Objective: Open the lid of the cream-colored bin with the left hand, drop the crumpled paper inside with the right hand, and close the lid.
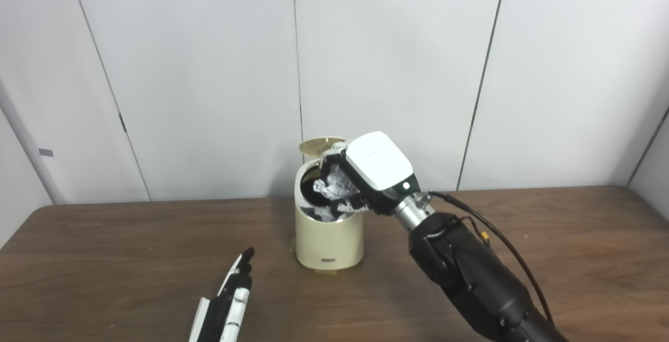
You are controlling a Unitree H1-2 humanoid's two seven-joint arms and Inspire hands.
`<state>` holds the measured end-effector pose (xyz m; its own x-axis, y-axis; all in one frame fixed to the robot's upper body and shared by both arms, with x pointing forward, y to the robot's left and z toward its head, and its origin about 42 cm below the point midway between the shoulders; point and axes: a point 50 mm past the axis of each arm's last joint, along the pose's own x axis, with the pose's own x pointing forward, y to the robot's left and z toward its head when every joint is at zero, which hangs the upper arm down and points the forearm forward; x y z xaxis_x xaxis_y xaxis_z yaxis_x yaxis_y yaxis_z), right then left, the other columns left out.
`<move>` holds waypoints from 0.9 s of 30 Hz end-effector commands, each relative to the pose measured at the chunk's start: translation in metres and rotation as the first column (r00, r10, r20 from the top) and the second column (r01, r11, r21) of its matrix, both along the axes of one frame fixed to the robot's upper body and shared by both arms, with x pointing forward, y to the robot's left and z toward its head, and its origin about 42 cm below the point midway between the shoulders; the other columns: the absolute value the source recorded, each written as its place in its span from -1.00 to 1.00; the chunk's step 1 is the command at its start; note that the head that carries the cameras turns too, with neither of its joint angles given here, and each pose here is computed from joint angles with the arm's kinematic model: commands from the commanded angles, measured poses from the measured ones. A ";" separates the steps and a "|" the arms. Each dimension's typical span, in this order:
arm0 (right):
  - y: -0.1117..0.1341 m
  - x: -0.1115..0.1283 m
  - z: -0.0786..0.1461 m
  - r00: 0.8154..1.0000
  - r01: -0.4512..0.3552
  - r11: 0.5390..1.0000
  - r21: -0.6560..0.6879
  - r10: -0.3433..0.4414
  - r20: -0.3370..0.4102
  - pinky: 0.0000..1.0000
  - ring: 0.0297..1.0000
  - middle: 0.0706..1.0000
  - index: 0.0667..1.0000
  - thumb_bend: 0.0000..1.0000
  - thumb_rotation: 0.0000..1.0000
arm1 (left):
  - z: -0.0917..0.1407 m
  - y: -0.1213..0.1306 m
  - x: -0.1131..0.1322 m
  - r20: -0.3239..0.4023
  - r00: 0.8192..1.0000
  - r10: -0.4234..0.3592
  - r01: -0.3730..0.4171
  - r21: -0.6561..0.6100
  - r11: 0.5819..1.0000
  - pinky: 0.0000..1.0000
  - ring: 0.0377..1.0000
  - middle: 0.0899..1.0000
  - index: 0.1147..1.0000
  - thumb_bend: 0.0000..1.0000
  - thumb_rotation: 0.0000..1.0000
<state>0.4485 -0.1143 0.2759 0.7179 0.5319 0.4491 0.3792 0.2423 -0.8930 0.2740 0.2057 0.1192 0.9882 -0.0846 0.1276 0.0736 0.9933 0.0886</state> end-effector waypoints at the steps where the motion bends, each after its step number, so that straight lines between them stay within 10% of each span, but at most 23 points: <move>1: 0.001 0.003 0.025 0.997 -0.016 1.000 0.013 0.015 0.078 -0.04 0.16 0.25 0.10 0.95 -0.88 | -0.009 -0.003 -0.008 -0.024 1.000 0.001 -0.002 -0.003 1.000 0.95 0.98 1.00 1.00 0.14 0.91; 27: 0.001 0.001 0.026 0.997 -0.017 1.000 0.011 0.016 0.079 -0.03 0.17 0.26 0.12 0.96 -0.92 | -0.010 -0.002 -0.008 -0.028 1.000 -0.003 0.003 -0.001 1.000 0.96 0.98 1.00 1.00 0.16 0.89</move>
